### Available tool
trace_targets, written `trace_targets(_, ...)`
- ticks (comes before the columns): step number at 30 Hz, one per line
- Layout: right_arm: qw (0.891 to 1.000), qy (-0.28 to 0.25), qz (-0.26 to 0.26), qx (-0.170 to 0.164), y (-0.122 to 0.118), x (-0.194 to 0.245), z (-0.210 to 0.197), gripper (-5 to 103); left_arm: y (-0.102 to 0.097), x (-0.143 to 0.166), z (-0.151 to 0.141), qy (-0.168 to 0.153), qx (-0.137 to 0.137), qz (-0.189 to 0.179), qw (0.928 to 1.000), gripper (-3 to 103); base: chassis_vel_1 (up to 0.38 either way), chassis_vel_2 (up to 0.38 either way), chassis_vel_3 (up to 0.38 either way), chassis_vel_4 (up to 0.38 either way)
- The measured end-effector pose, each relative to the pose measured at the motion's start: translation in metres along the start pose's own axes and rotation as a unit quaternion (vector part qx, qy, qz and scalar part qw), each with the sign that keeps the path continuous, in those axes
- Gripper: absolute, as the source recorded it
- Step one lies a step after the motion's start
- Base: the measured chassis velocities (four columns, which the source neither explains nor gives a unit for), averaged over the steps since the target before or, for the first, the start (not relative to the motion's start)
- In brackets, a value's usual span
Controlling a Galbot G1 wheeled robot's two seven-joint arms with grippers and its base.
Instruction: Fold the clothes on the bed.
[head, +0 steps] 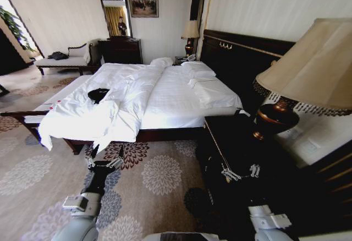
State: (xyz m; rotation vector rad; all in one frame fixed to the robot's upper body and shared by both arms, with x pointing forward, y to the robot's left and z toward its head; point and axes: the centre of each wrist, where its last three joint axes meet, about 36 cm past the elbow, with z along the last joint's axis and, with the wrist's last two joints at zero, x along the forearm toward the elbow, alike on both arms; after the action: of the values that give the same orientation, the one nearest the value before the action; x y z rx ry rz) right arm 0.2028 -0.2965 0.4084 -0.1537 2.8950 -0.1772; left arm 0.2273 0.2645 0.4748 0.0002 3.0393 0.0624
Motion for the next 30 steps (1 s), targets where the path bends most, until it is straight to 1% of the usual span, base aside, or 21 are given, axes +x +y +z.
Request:
trace_targets(9, 1.000, 0.004, 0.002, 0.003, 0.000, 0.001, 0.002, 100, -0.002, -0.001, 0.011, 0.008, 0.003, 0.000, 1.0000, 100, -0.168, 0.172, 0.183, -0.178)
trace_targets(21, 1.000, 0.002, 0.011, 0.003, 0.000, 0.003, 0.004, 100, -0.002, -0.001, 0.018, 0.017, 0.002, -0.007, 0.9998, 100, -0.076, 0.074, 0.091, -0.087)
trace_targets(25, 1.000, 0.001, 0.023, 0.004, -0.001, 0.003, 0.005, 100, -0.003, 0.000, 0.022, 0.021, 0.002, -0.010, 0.9997, 100, -0.110, 0.128, 0.109, -0.108)
trace_targets(27, 0.999, 0.004, 0.038, 0.005, -0.003, 0.002, 0.006, 100, -0.002, -0.001, 0.023, 0.020, 0.003, -0.014, 0.9997, 100, -0.124, 0.137, 0.134, -0.140)
trace_targets(30, 0.999, 0.006, 0.041, 0.007, -0.004, 0.002, 0.006, 100, 0.000, -0.003, 0.022, 0.016, 0.002, -0.018, 0.9997, 100, -0.132, 0.134, 0.129, -0.131)
